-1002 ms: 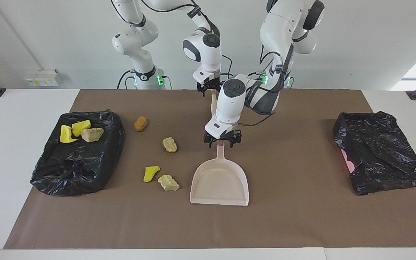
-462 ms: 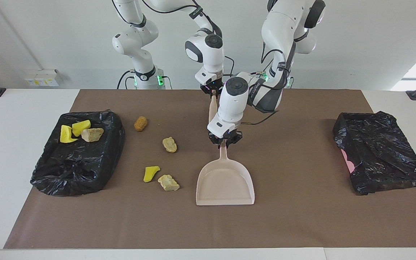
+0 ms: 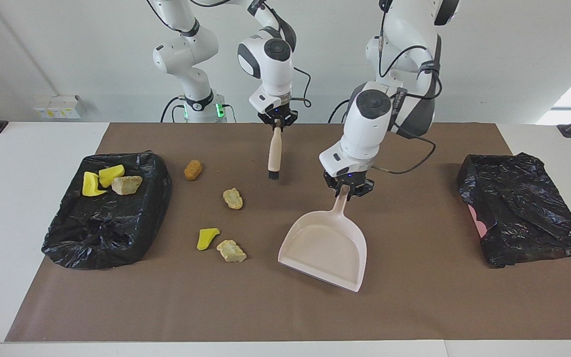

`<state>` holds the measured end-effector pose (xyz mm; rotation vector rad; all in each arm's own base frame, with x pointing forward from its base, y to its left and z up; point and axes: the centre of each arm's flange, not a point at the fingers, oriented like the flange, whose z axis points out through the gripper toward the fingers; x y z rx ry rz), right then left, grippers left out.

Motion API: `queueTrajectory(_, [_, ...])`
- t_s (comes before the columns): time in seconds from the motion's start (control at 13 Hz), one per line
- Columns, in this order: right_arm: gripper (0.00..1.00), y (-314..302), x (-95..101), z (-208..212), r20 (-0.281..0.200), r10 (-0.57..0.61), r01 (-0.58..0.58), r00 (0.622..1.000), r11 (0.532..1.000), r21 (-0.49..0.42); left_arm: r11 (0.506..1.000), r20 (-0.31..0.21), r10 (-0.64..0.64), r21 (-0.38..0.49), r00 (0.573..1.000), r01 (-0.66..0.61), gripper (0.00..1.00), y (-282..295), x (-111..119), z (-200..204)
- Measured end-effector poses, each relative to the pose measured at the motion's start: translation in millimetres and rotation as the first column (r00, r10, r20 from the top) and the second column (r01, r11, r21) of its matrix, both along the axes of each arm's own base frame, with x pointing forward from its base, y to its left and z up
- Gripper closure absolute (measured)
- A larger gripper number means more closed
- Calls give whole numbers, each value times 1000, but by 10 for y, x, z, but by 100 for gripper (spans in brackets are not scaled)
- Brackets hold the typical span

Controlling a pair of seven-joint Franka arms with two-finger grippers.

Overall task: Sweep and dump trash in bin
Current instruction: 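Grasp the dustpan with the left gripper and lift it toward the robot, then grasp the brush with the right gripper while the left gripper holds the dustpan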

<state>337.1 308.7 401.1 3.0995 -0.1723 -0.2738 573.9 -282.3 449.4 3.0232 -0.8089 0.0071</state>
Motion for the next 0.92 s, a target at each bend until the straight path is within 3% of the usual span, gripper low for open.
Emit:
queueTrajectory(0.31, [74, -748, 276, 256, 2, -76, 75, 997, 993, -93, 962, -57, -270, 16, 961, 271, 68, 817, -28, 372])
queueTrajectory(0.62, [74, -1302, 419, 154, -42, -155, 143, 987, 968, -208, 828, -118, -558, -18, 821, 560, 68, 1111, -221, 147])
queueTrajectory(0.77, [74, -1530, 439, 100, -63, -195, 175, 979, 954, -244, 798, -111, -600, -17, 792, 602, 68, 1135, -418, -32])
queueTrajectory(0.92, [74, -1749, 391, 28, -71, -228, 200, 971, 940, -275, 767, -67, -640, 0, 765, 642, 68, 985, -638, -310])
